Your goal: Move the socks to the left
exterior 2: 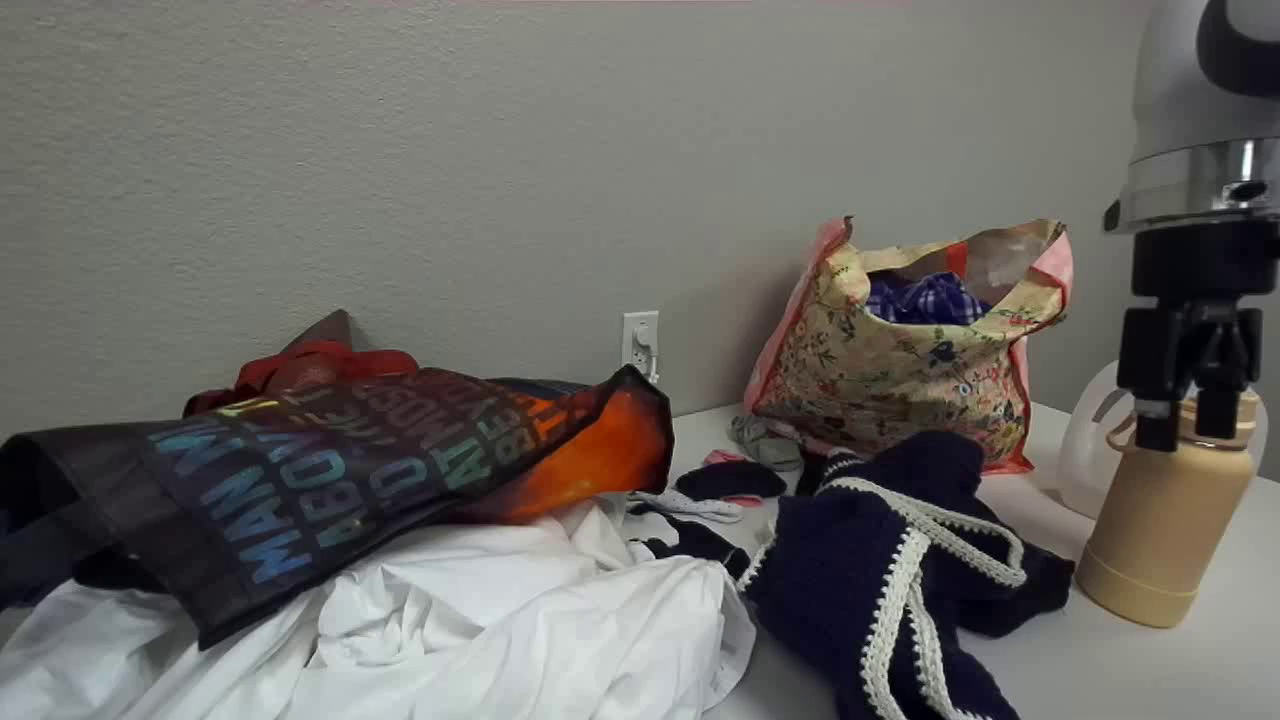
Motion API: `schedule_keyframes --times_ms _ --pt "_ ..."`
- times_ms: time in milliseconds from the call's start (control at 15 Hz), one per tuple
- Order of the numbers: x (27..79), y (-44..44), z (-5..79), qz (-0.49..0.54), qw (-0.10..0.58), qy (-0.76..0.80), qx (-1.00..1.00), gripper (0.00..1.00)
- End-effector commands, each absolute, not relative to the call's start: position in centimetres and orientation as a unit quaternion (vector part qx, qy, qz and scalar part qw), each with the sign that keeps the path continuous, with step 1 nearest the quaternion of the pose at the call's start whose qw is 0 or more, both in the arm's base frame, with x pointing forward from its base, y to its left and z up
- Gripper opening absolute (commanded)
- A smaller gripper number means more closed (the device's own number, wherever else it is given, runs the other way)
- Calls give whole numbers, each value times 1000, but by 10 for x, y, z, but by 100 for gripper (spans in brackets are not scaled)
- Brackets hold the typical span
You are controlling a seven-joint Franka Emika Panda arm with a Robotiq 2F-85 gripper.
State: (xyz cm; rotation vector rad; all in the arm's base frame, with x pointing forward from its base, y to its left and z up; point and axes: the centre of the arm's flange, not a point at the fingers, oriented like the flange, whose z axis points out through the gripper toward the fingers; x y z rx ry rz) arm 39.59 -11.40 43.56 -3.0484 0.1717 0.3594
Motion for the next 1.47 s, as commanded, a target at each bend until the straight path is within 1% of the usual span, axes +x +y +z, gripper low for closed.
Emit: schedule_keyframes --times_ms 0,133,267,600,800,1067,1400 --pt "396 -114 436 117 34 56 -991 100" --pt "396 -115 436 117 34 57 -991 100" --pt "410 -108 446 93 27 27 -995 100" --pt "494 -71 461 0 -13 -81 -997 100" --pt "545 -37 455 -62 -22 -153 -986 100" --pt "606 1 426 -122 -34 -238 -963 100" --pt "661 23 378 -161 -30 -297 -941 100"
